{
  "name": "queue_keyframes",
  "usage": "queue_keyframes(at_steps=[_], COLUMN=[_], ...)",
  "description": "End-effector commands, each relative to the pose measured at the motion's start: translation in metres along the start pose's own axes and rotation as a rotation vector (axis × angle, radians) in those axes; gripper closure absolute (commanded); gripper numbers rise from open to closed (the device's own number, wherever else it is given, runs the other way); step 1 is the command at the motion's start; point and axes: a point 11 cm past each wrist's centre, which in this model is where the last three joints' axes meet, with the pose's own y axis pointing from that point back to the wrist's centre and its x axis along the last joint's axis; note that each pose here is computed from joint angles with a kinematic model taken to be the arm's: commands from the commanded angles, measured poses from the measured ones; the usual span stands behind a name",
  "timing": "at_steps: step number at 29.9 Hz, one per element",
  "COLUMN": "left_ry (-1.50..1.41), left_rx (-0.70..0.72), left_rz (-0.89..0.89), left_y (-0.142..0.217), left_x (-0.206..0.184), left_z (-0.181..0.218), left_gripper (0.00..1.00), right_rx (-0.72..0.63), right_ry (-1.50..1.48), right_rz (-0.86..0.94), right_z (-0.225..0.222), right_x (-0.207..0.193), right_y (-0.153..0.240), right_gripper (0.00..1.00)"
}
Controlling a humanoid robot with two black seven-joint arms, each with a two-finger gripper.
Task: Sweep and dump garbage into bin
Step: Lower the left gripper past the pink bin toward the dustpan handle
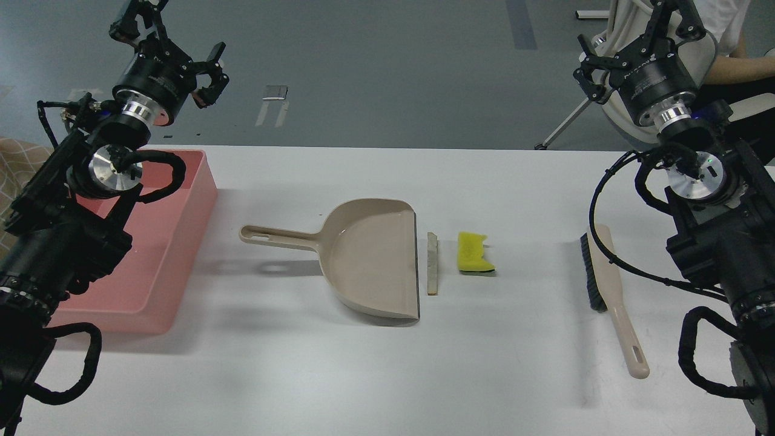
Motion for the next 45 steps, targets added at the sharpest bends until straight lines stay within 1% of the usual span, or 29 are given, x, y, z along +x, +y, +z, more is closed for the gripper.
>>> queue_keyframes(at_steps=[1,8,13,19,23,24,29,31,32,33,36,38,42,45], left_ry=[-0.005,-0.097,-0.116,-0.12,-0.128,-0.133,-0.153,-0.176,-0.176,-0.177,-0.157,-0.156,-0.147,-0.146], left_rx=[0.0,0.015,-0.064,-0.083,-0.084,-0.076,-0.039,-0.028,-0.028,-0.025,-0.004,0.017,0.094,0.128], left_rz=[0.013,-0.004,-0.012,-0.074,-0.132,-0.149,-0.166,-0.168,-0.168,-0.172,-0.19,-0.172,-0.127,-0.09], left_y=[0.001,-0.001,-0.002,0.002,0.023,0.035,0.067,0.091,0.091,0.103,0.13,0.143,0.188,0.211], left_x=[0.005,0.001,-0.002,-0.018,-0.028,-0.031,-0.033,-0.027,-0.027,-0.027,-0.04,-0.038,-0.031,-0.023], left_z=[0.002,0.001,0.013,0.021,0.021,0.018,0.009,0.014,0.014,0.015,0.009,0.004,-0.016,-0.022], left_gripper=[0.02,0.02,0.02,0.02,0.02,0.02,0.02,0.02,0.02,0.02,0.02,0.02,0.02,0.02], right_rx=[0.001,0.004,0.011,0.027,0.025,0.025,0.014,0.01,0.01,0.009,0.007,0.015,0.027,0.028], right_ry=[0.008,0.013,0.017,0.04,0.045,0.045,0.04,0.038,0.038,0.037,0.038,0.037,0.04,0.045], right_rz=[0.006,0.009,0.014,0.016,0.024,0.026,0.043,0.047,0.047,0.051,0.053,0.053,0.048,0.05], right_z=[-0.003,-0.006,-0.009,-0.021,-0.021,-0.021,-0.014,-0.011,-0.011,-0.01,-0.01,-0.01,-0.011,-0.013], right_x=[0.004,0.003,0.004,0.011,0.015,0.016,0.023,0.026,0.026,0.027,0.028,0.028,0.027,0.029], right_y=[0.002,0.0,0.001,0.005,0.008,0.009,0.015,0.018,0.018,0.019,0.02,0.02,0.022,0.024], right_gripper=[0.0,0.0,0.0,0.0,0.0,0.0,0.0,0.0,0.0,0.0,0.0,0.0,0.0,0.0])
